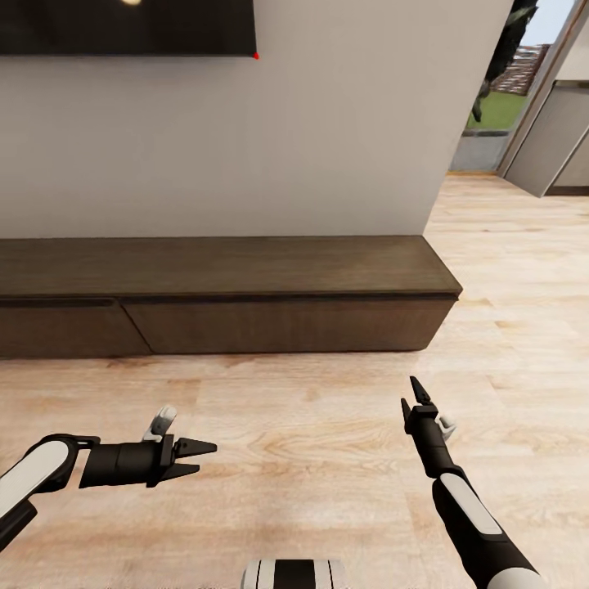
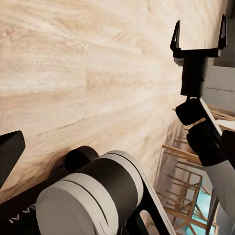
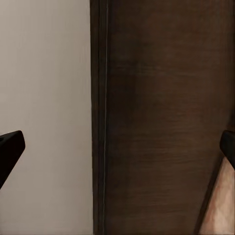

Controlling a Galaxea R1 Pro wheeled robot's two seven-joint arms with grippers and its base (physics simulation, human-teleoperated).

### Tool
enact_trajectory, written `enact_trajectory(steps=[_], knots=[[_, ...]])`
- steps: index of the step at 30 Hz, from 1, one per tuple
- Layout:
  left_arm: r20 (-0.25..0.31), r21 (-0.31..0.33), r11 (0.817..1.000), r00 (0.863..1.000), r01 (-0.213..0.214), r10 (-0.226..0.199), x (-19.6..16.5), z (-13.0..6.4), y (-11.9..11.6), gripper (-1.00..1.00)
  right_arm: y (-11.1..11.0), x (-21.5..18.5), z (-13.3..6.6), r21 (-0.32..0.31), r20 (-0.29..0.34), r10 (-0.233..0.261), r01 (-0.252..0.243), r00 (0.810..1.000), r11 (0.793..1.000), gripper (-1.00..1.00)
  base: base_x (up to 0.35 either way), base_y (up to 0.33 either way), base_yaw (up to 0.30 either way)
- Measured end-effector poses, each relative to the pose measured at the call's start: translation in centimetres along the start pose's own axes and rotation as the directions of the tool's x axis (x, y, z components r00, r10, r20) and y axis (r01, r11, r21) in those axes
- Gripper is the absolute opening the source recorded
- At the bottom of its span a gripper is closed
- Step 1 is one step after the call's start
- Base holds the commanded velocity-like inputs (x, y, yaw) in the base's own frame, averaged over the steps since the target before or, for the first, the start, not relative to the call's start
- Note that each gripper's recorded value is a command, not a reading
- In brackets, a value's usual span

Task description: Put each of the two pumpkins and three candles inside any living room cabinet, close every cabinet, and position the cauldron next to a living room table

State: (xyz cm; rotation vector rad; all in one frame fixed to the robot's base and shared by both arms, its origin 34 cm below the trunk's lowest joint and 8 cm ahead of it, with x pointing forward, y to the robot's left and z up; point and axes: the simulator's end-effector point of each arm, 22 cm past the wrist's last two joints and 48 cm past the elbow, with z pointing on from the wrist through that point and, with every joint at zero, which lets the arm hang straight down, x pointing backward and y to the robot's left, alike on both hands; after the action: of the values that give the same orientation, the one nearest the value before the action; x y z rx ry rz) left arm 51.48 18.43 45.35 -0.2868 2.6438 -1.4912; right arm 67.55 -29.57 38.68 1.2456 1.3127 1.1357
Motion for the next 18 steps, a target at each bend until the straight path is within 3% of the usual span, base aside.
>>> enact_trajectory(steps=[9,18], knots=[[0.0,0.0,1.0,1.0,0.0,0.0,0.0,0.0,0.0,1.0,0.3,0.0,0.0,-0.013,0.0,0.0,0.0,1.0,1.0,1.0,0.018,0.0,0.0],[0.0,0.001,1.0,1.0,-0.001,0.001,0.0,0.0,0.0,1.0,1.9,-0.1,-0.1,-0.086,0.001,-0.005,0.005,1.0,0.996,1.0,0.102,0.0,0.0]])
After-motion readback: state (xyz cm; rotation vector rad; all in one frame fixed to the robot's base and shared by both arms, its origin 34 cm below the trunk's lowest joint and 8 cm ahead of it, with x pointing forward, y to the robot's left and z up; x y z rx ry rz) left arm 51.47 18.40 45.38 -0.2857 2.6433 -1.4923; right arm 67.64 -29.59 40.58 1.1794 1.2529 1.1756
